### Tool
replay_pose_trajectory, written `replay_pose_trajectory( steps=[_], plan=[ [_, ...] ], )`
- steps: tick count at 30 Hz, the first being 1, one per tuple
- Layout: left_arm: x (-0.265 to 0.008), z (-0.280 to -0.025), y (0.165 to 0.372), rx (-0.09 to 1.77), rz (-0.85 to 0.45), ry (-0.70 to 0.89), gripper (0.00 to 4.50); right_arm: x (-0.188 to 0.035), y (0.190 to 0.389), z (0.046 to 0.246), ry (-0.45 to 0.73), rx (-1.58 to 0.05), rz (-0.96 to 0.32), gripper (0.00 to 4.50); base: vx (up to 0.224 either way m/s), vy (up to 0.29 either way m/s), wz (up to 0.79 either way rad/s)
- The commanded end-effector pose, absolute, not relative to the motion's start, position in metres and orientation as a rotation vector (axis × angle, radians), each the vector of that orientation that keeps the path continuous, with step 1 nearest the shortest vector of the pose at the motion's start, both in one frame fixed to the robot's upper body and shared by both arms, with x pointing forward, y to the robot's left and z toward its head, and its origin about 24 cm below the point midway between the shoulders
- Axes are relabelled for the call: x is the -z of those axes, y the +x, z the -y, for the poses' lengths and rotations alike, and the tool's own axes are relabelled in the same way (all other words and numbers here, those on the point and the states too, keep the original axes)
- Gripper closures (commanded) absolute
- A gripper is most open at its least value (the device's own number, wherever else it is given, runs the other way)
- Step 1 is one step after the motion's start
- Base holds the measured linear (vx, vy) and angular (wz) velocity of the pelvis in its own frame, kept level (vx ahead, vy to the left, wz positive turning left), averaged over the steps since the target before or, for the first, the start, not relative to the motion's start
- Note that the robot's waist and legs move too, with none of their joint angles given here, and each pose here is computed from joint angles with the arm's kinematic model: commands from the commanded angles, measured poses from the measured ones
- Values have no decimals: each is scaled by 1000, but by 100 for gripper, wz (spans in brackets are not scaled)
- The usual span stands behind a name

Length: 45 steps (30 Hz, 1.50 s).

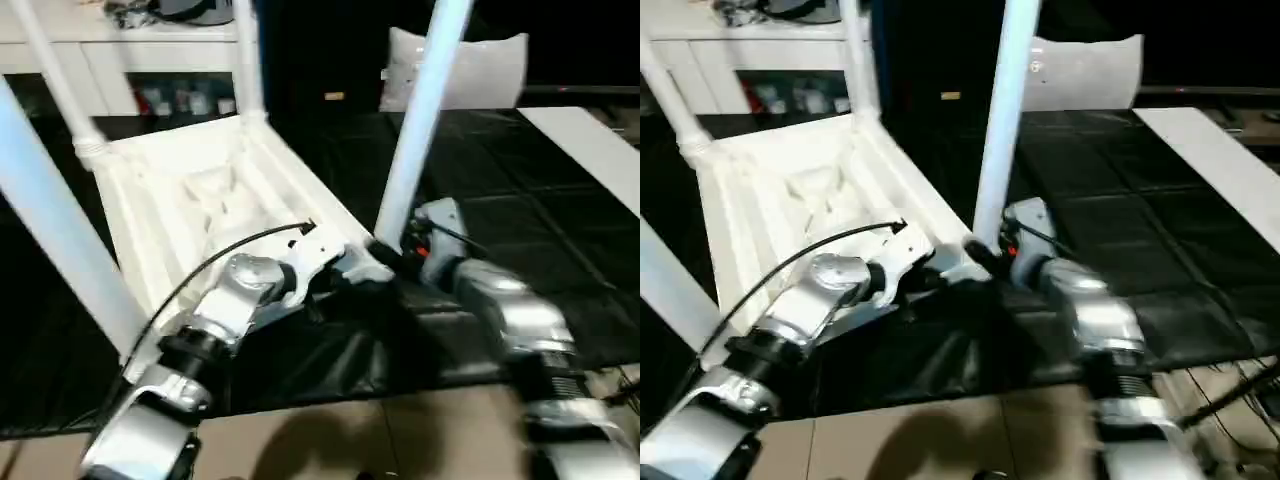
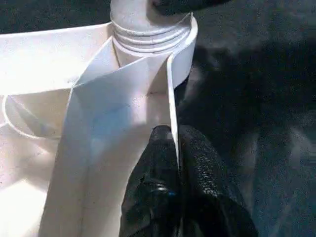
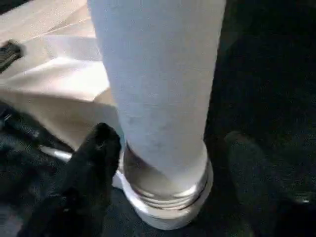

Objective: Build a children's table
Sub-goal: Rotate leg to tighten

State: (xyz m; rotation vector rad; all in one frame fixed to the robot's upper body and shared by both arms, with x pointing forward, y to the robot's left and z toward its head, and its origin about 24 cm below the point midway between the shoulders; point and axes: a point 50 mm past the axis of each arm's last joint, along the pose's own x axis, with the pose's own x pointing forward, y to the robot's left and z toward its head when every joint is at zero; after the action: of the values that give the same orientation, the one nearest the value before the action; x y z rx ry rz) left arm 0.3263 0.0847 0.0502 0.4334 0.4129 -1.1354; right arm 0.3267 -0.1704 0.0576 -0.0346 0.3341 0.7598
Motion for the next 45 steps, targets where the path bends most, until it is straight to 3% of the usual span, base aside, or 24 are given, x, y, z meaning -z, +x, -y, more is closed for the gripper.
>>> replay_pose_trajectory(
  steps=[1, 10, 17, 26, 32, 36, 38, 39, 40, 41, 43, 45],
  plan=[
    [-49, -81, 314, 1303, -401, 482, 450, -64, 320, 177, -76, -883, -310, 73, 0, 0, 0],
    [-48, -97, 302, 1524, -448, 566, 450, -70, 304, 193, -132, -1113, -334, 73, 0, 0, 0],
    [-52, -98, 301, 1596, -458, 595, 450, -69, 292, 185, -35, -1279, -380, 141, 0, 0, 0],
    [-49, -94, 296, 1611, -450, 572, 450, -61, 286, 178, 31, -1337, -422, 218, 0, 0, 0],
    [-47, -95, 298, 1556, -467, 538, 450, -60, 282, 171, 82, -1330, -409, 241, 0, 0, 0],
    [-46, -92, 305, 1423, -487, 466, 450, -59, 290, 158, 96, -1206, -406, 242, 0, 0, 0],
    [-47, -83, 314, 1282, -471, 383, 450, -51, 305, 148, 56, -996, -442, 243, 0, 0, 0],
    [-47, -83, 314, 1282, -471, 383, 450, -51, 305, 148, 56, -996, -442, 244, 0, 0, 0],
    [-48, -79, 319, 1198, -470, 347, 450, -48, 315, 144, 60, -850, -461, 245, -53, 16, -7],
    [-48, -79, 319, 1198, -470, 347, 450, -48, 315, 144, 60, -850, -461, 245, 0, 0, 0],
    [-48, -69, 326, 1074, -459, 303, 450, -45, 329, 134, 103, -646, -477, 245, 0, 0, 0],
    [-49, -62, 329, 1024, -451, 277, 450, -46, 335, 127, 119, -576, -436, 245, 0, 0, 0]
  ],
)
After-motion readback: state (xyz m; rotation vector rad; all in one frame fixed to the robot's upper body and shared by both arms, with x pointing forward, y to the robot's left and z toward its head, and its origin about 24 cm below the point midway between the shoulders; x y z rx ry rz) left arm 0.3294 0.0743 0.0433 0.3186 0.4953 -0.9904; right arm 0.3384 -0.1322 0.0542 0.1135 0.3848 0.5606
